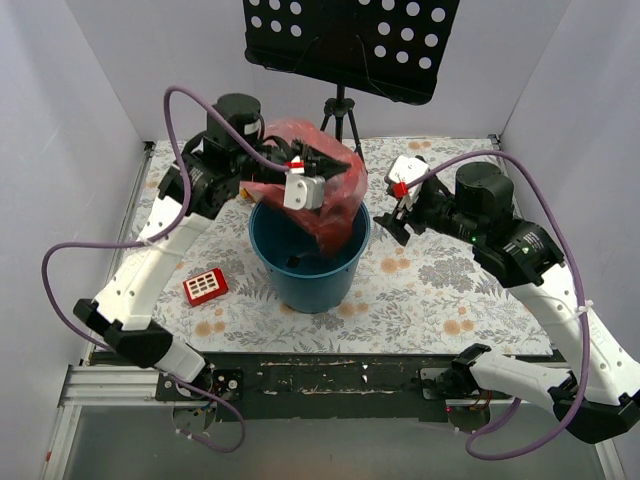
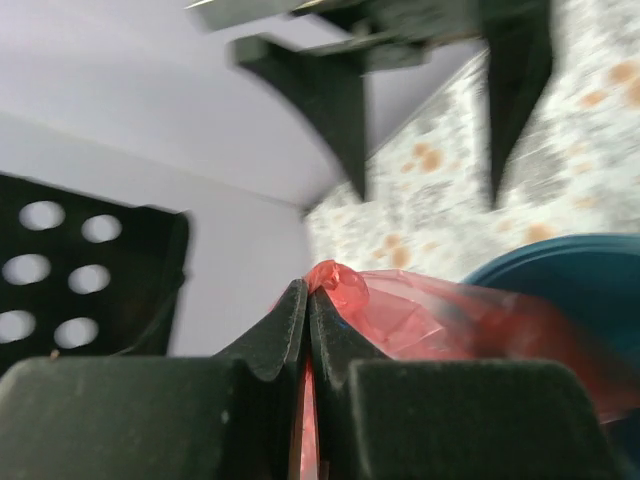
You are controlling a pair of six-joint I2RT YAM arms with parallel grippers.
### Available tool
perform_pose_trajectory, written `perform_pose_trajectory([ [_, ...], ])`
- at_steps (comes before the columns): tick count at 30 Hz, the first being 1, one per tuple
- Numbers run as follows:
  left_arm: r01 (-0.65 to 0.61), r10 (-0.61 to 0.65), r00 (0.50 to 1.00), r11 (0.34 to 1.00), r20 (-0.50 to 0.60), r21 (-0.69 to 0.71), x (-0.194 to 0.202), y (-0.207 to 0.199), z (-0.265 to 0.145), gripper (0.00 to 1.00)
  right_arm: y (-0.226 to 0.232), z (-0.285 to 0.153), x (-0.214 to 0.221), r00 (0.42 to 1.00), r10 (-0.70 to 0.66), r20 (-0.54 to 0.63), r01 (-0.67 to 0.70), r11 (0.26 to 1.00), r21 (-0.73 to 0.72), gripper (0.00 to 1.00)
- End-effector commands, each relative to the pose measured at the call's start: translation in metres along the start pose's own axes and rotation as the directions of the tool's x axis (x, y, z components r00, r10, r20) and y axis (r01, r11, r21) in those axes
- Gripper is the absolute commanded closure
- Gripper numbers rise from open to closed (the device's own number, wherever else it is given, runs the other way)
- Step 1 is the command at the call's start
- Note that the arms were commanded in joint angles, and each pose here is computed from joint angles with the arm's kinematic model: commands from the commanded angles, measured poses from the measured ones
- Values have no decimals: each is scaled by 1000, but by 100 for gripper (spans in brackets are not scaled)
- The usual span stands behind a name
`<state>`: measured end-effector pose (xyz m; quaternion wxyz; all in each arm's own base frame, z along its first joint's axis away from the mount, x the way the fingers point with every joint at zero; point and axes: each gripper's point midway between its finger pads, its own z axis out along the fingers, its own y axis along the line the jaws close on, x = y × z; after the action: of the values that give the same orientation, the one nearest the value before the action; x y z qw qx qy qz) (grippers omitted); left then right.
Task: Put the trash bags into the trash bin
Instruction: Place the trash bag in the trash bin.
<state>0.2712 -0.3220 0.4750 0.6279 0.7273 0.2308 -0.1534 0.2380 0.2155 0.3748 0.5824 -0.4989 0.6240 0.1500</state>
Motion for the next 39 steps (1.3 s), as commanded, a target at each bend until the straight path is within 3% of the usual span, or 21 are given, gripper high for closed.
perform_pose_trajectory([
  [1,249,-249,964,968,97,4,-34,-25,-3,100,-23,-20,-38,996,3,93,-11,996,90,16],
  [4,378,-373,919,925,130,-17,-36,-26,1,100,-24,-29,-59,991,-35,126,27,998,63,16],
  [7,526,-508,834,850,216,-35,-50,-16,3,100,-23,-33,-73,987,-33,155,27,999,38,14],
  [13,678,-705,668,708,237,195,-71,-53,12,100,-55,-29,-102,981,-8,193,-19,991,136,14],
  [18,706,-719,675,695,169,135,-76,-83,-8,100,-77,-20,-100,985,-45,165,6,973,229,14],
  [19,706,-718,682,696,144,128,-77,-92,-15,90,-76,-20,-98,985,-53,165,14,973,230,14],
  [22,734,-740,668,673,79,91,-77,-111,-31,45,-70,-15,-88,986,-59,153,25,977,213,14],
  [24,735,-736,675,677,57,34,-79,-113,-45,34,-69,-12,-85,988,-43,150,11,978,207,14],
  [27,756,-757,652,642,51,-132,-82,-102,-72,28,-61,-6,-84,988,-8,157,-18,987,159,14],
  [30,762,-804,594,551,29,-340,-67,-87,-103,22,-42,7,-78,986,65,153,-74,996,54,14],
  [32,687,-833,553,438,27,-580,-33,-69,-130,18,-34,18,-74,981,125,151,-129,992,10,13],
  [34,552,-866,492,233,87,-801,2,-49,-167,12,-31,31,-74,972,185,144,-183,983,-26,13],
  [36,467,-880,456,111,132,-877,24,-40,-187,9,-29,43,-79,961,234,147,-227,972,-68,12],
  [39,521,-897,383,14,220,-853,35,-32,-183,9,-30,64,-79,953,274,129,-263,960,-97,12],
])
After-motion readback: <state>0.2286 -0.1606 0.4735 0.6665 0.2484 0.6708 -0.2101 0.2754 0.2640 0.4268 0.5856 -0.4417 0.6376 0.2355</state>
